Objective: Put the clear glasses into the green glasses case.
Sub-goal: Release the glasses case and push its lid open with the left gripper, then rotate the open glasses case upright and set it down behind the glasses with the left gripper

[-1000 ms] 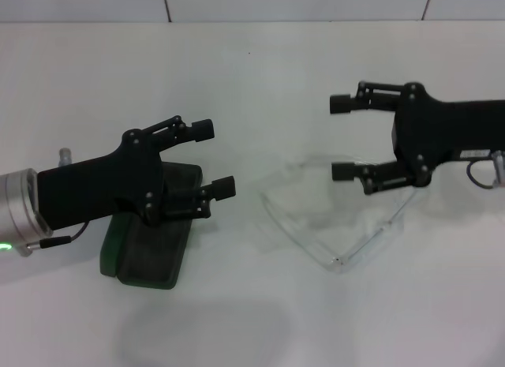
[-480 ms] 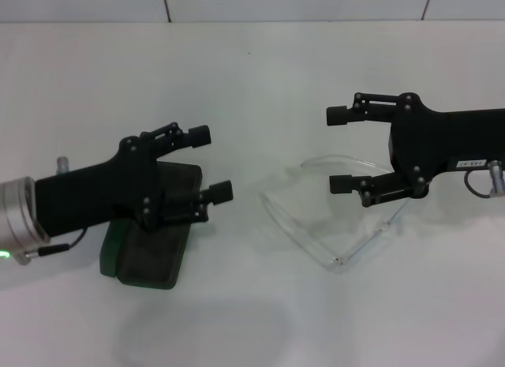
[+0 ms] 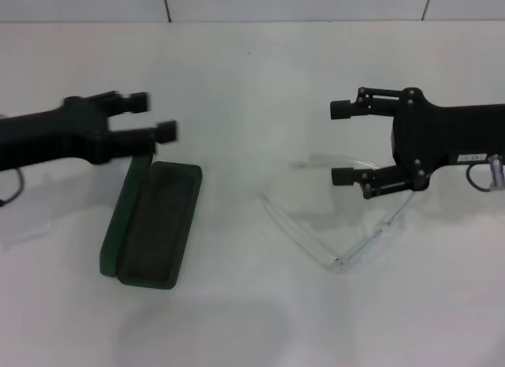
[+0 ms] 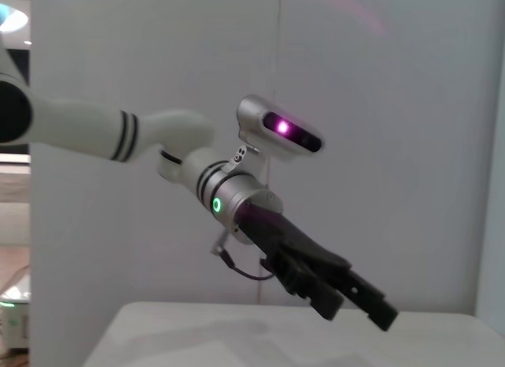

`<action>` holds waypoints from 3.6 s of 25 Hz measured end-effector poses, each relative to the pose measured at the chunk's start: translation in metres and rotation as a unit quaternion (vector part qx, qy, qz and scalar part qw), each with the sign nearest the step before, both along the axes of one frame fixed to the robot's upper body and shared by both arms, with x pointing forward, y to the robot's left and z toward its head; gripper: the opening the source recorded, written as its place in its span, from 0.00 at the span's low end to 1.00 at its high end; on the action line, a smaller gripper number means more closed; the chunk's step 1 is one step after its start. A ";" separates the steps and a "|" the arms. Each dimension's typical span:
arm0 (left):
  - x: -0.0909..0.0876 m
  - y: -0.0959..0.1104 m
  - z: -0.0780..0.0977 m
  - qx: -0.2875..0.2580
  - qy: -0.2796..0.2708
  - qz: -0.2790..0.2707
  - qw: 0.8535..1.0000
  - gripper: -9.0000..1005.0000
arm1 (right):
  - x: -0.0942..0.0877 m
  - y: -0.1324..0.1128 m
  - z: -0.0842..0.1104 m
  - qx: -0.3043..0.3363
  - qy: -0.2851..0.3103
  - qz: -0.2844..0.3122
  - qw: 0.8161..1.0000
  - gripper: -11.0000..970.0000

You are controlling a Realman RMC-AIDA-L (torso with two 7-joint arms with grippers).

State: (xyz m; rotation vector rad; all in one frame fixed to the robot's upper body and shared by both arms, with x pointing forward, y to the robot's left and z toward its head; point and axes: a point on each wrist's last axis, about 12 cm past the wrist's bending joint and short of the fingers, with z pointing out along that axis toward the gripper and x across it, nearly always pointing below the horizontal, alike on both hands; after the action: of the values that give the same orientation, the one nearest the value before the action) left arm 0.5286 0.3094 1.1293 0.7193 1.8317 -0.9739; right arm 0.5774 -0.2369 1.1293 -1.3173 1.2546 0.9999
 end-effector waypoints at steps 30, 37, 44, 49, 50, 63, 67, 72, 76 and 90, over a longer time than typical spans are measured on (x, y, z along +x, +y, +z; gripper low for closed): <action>-0.007 0.013 -0.029 0.108 0.200 0.105 0.968 0.85 | 0.008 0.013 0.000 -0.027 -0.026 0.001 0.999 0.89; -0.003 0.020 -0.023 0.119 0.207 0.113 0.964 0.59 | 0.009 0.011 0.000 -0.029 -0.032 -0.003 0.999 0.89; 0.007 0.019 -0.017 0.140 0.202 0.108 0.963 0.33 | 0.006 0.008 -0.003 -0.030 -0.043 -0.004 0.999 0.88; 0.015 0.015 -0.011 0.151 0.197 0.103 0.963 0.22 | 0.003 0.004 -0.005 -0.030 -0.048 -0.004 0.998 0.88; 0.017 0.014 -0.010 0.152 0.193 0.101 0.964 0.22 | 0.002 0.003 -0.006 -0.030 -0.049 -0.003 0.998 0.87; 0.071 -0.013 0.032 0.249 -0.017 0.017 0.968 0.24 | -0.036 0.012 -0.034 -0.081 -0.098 0.107 0.986 0.86; 0.088 -0.036 0.036 0.303 -0.089 -0.041 0.948 0.25 | -0.038 0.019 -0.039 -0.088 -0.101 0.114 0.984 0.86; 0.101 -0.083 0.033 0.349 -0.162 -0.123 0.915 0.26 | -0.043 0.021 -0.043 -0.091 -0.105 0.115 0.984 0.85; 0.101 -0.112 0.034 0.364 -0.194 -0.177 0.894 0.26 | -0.044 0.020 -0.043 -0.091 -0.108 0.114 0.983 0.85; 0.094 -0.146 0.028 0.374 -0.199 -0.238 0.874 0.29 | -0.045 0.017 -0.047 -0.099 -0.105 0.103 0.984 0.84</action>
State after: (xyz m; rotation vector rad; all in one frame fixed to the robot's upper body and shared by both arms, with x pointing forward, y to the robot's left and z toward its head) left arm 0.6223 0.1638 1.1578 1.7686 1.6552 -0.3070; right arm 0.5320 -0.2201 1.0819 -1.6887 1.0923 0.8674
